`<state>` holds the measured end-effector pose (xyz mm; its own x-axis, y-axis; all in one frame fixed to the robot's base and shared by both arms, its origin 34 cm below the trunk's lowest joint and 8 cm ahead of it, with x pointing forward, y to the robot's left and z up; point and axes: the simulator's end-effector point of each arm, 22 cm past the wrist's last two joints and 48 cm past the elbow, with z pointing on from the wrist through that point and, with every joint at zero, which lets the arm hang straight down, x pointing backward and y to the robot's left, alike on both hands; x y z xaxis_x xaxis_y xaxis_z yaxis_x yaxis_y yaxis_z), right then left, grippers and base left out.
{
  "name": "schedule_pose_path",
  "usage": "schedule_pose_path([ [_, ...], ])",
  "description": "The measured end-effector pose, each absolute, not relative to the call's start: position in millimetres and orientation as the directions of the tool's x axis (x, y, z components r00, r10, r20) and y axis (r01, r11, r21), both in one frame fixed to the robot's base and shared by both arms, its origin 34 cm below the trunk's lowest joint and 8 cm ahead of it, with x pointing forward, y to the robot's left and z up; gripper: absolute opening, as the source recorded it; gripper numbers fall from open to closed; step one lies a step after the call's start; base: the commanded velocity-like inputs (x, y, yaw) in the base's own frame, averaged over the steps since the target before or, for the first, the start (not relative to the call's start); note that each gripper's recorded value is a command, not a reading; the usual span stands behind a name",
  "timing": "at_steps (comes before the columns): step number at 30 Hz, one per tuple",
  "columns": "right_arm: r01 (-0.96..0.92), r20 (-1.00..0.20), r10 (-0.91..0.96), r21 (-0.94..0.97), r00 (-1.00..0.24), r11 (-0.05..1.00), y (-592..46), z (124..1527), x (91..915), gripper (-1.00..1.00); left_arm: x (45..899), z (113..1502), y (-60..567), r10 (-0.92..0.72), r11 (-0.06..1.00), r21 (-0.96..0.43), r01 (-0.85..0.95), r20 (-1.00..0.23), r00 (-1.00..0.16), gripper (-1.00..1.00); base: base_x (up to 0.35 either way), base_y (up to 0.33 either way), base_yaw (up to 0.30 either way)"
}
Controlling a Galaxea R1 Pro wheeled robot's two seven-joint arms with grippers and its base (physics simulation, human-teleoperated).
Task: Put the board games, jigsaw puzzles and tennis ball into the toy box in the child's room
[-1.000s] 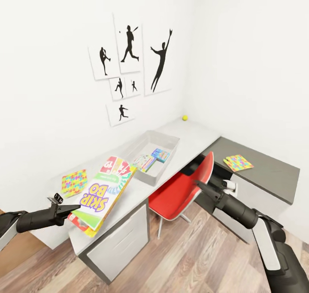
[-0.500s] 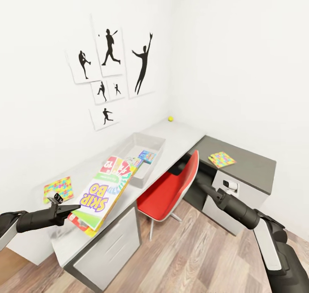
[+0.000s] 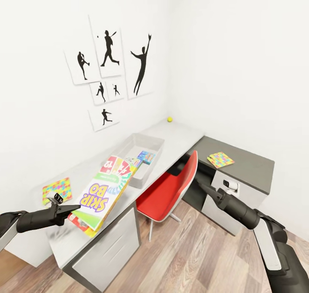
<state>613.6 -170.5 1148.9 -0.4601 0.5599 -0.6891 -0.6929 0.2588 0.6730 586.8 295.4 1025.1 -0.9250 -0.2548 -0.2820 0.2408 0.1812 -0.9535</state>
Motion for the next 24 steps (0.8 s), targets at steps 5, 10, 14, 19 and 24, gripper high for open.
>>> schedule_pose_path([
  [5,-0.697,-0.691,0.560,0.669,-0.457,0.258,-170.5,1150.9,610.9,1.00,586.7,1028.8,295.4,-0.254,0.183,-0.950,0.255,-0.296,-0.921,-1.00,0.000,-0.063,-0.105],
  [10,-0.702,-0.694,0.560,0.664,-0.452,0.257,-170.2,1154.6,609.4,1.00,586.5,1032.5,295.4,-0.254,0.183,-0.947,0.263,-0.304,-0.918,-1.00,0.000,-0.042,-0.115],
  [14,-0.704,-0.696,0.560,0.662,-0.450,0.257,-170.0,1156.0,606.9,1.00,586.3,1035.5,295.4,-0.254,0.183,-0.946,0.269,-0.310,-0.916,-1.00,0.000,-0.007,-0.097],
  [19,-0.706,-0.697,0.559,0.660,-0.449,0.257,-169.8,1157.0,602.4,1.00,586.0,1039.3,295.4,-0.254,0.183,-0.944,0.276,-0.317,-0.914,-1.00,0.000,-0.002,-0.033],
  [24,-0.712,-0.703,0.558,0.652,-0.441,0.259,-169.7,1161.0,600.5,1.00,585.5,1042.9,295.2,-0.253,0.183,-0.941,0.284,-0.324,-0.912,-1.00,0.027,0.000,-0.005],
])
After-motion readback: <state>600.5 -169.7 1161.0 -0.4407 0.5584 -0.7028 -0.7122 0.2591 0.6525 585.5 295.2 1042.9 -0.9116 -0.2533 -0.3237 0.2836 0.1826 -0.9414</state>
